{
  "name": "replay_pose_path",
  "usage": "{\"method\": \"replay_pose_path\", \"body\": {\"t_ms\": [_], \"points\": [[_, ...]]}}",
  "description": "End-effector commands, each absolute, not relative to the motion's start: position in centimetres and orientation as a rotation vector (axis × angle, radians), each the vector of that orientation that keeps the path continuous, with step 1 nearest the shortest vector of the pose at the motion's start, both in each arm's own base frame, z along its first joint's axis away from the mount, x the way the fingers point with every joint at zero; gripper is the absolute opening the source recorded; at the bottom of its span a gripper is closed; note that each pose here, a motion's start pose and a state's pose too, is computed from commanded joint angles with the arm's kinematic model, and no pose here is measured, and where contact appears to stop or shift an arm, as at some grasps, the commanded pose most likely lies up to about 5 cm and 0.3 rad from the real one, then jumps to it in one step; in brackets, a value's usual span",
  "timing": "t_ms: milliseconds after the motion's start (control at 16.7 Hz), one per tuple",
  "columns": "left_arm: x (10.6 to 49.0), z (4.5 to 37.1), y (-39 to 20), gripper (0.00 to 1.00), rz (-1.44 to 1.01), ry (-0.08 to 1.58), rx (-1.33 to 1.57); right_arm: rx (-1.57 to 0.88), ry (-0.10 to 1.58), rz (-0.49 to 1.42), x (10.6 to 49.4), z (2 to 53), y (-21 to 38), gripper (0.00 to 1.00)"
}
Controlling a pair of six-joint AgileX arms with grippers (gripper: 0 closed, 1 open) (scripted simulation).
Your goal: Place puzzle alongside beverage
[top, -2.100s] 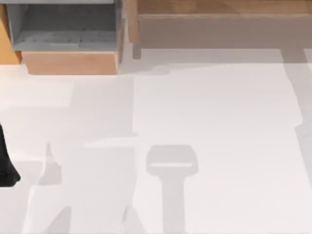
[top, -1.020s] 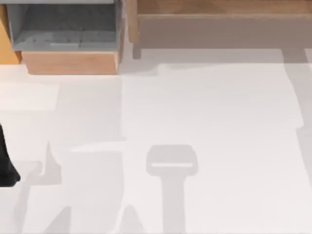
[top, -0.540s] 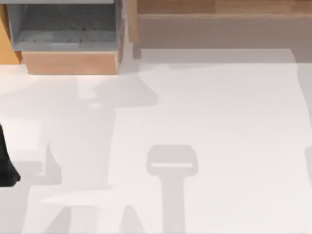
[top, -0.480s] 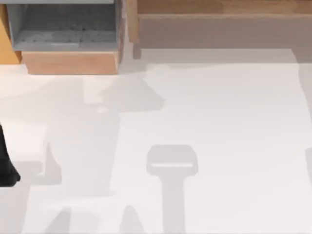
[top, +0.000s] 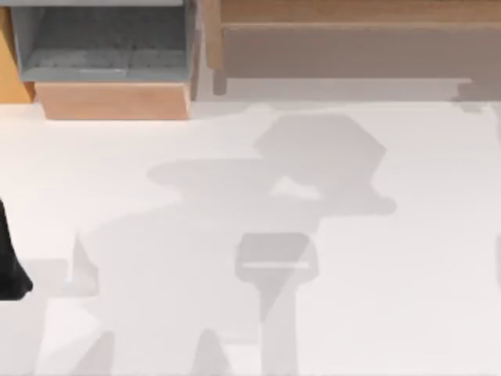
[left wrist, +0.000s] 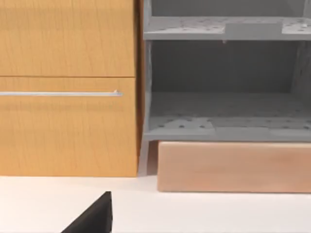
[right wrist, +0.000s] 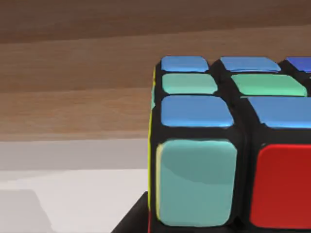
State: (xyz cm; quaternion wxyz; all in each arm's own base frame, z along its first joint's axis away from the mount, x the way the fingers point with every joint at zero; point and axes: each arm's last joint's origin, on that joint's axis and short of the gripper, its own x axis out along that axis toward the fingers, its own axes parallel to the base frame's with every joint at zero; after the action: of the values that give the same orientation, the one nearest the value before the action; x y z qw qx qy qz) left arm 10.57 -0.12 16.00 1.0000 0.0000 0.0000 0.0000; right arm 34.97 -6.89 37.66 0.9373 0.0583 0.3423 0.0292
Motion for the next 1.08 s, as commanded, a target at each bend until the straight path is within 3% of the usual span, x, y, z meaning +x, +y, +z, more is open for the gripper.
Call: {"method": "replay_pose_path", "body": {"t_ms": [360,600,840,1080], "points": [[10.6,16.0,-0.1,1.0,0.0,0.0,0.0,0.123,1.199,0.047,38.6,29.3,-6.8,0.0],[10.6,16.0,-0.1,1.0,0.0,0.0,0.0,0.062,1.446,0.028,41.6,23.4,-6.7,0.0],[10.6,16.0,-0.1,1.0,0.0,0.0,0.0,0.013,1.566,0.012,43.1,19.6,-6.8,0.0],[10.6,16.0,-0.1,1.0,0.0,0.0,0.0,0.01,1.572,0.01,43.2,19.3,-6.9,0.0]]}}
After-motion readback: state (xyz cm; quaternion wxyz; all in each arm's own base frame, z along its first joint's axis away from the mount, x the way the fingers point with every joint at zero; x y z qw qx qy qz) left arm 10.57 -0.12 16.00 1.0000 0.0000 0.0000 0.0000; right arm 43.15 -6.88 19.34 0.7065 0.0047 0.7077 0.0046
